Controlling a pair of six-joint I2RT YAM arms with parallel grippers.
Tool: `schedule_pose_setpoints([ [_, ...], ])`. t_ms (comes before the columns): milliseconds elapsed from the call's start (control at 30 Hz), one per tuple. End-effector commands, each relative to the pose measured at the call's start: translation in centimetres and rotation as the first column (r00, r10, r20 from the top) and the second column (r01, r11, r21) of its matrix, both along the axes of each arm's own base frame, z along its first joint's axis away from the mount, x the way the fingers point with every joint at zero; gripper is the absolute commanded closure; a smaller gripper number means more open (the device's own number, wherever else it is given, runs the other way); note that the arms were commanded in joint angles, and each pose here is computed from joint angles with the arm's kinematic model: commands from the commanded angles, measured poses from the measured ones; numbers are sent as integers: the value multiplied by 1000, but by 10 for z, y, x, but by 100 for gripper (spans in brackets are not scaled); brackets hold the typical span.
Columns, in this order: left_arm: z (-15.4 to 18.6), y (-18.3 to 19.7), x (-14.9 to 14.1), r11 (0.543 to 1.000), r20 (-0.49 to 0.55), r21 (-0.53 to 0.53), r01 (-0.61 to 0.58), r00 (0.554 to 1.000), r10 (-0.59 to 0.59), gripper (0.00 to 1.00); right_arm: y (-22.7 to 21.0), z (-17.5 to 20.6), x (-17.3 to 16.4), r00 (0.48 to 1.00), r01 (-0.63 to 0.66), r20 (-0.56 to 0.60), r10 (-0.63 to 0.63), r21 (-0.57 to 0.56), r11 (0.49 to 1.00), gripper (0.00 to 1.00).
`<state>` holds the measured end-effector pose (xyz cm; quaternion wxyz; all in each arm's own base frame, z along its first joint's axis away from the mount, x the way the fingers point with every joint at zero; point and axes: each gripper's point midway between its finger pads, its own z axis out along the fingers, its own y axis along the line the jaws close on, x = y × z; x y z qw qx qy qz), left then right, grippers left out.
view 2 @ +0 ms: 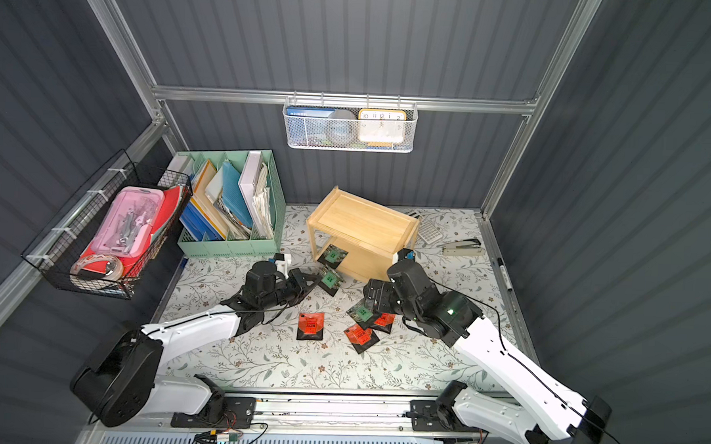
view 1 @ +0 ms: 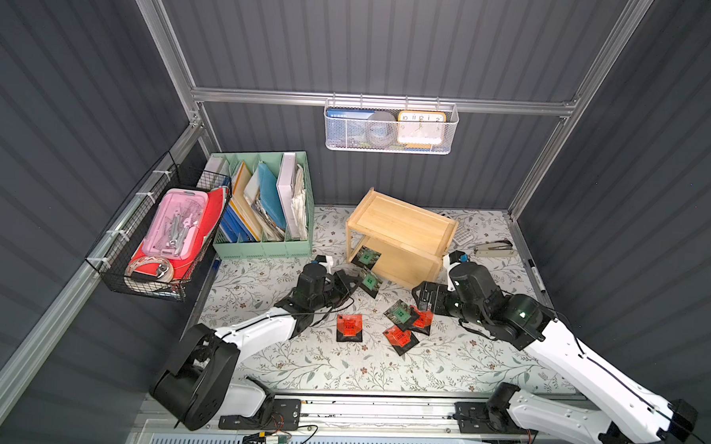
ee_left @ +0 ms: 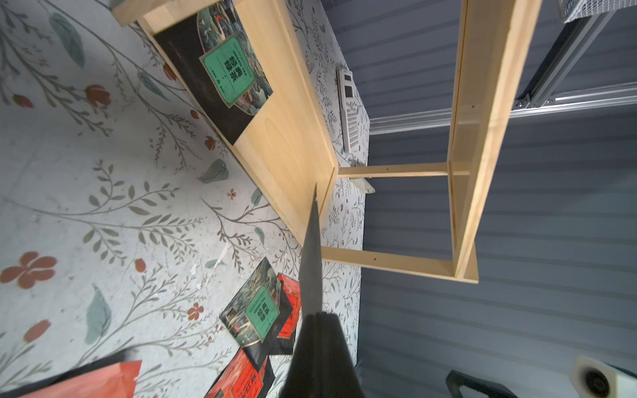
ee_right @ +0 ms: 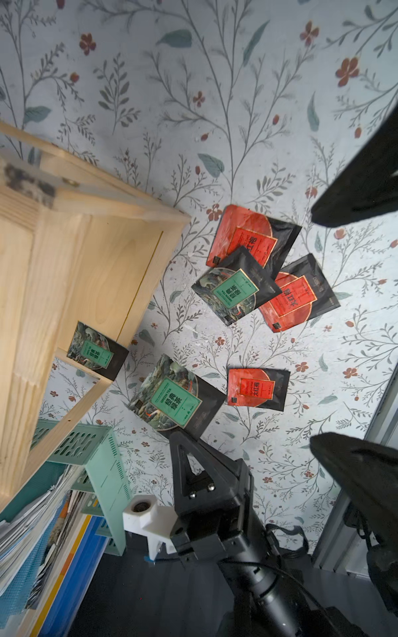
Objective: Place the tea bags on the shelf by color
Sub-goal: Place the tea bag on the shelf.
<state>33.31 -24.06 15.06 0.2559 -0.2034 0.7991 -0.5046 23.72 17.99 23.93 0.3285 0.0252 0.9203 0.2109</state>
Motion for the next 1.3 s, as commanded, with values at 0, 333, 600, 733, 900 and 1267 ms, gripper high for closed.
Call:
schedule_pose_setpoints([
  [0,12,-8,16,1000,37,-23,-21,999,22,100,-16,3,-11,1000,-26,-12,26,-65,998,1],
  [333,-1,-33,41,1000,18,-20,-9,1000,9,100,-34,13,-18,998,-55,5,55,-89,995,1],
  [600,-13,-55,56,1000,-1,-26,9,1000,-9,100,-40,21,-24,996,-74,42,78,-96,993,1],
  [733,-18,-61,64,1000,-14,-27,5,1000,-5,100,-47,22,-25,997,-59,50,65,-113,992,1],
  [900,-24,-68,72,1000,-46,-22,-4,999,3,100,-51,24,-29,997,-57,54,64,-119,991,1],
  [1267,-42,-72,83,999,-144,27,-29,989,32,100,-58,26,-29,996,-39,70,48,-128,991,1],
])
